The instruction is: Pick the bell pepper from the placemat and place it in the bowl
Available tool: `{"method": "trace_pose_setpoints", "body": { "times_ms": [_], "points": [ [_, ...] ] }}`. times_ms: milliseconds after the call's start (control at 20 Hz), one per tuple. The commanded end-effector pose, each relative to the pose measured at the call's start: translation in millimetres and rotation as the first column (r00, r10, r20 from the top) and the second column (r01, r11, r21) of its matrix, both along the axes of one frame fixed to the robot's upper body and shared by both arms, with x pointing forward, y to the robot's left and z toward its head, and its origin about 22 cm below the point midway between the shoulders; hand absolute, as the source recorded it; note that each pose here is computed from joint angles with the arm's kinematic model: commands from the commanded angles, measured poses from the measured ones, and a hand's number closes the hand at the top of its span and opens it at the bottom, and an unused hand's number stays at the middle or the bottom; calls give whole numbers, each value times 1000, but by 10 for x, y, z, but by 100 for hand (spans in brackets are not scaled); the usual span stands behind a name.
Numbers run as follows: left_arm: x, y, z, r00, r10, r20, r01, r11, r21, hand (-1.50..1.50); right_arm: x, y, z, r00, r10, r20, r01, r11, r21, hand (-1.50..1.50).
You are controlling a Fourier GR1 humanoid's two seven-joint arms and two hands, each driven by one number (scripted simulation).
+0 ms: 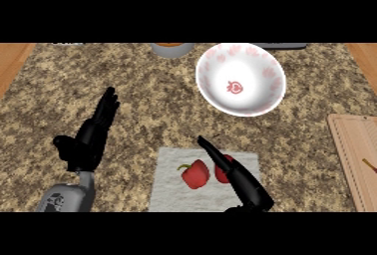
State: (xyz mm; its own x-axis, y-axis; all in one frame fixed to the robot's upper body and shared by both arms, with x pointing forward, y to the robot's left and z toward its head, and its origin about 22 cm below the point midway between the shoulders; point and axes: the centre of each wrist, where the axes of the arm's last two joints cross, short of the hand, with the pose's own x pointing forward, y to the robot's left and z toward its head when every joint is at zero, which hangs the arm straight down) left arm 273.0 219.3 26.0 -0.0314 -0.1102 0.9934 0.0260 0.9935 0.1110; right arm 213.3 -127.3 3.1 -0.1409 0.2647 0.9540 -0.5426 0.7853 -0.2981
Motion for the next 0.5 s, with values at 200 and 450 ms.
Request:
{"method": "trace_pose_setpoints", "body": {
  "times_ms": [200,450],
  "points": [
    [275,-89,150,1000,-11,-25,11,1000,-7,0,103,229,-248,999,-35,41,37,998,-56,-150],
    [-58,73,-23,1000,-11,-22,11,1000,12,0,39,324,-379,996,-68,59,78,978,-194,-150]
  ]
}}
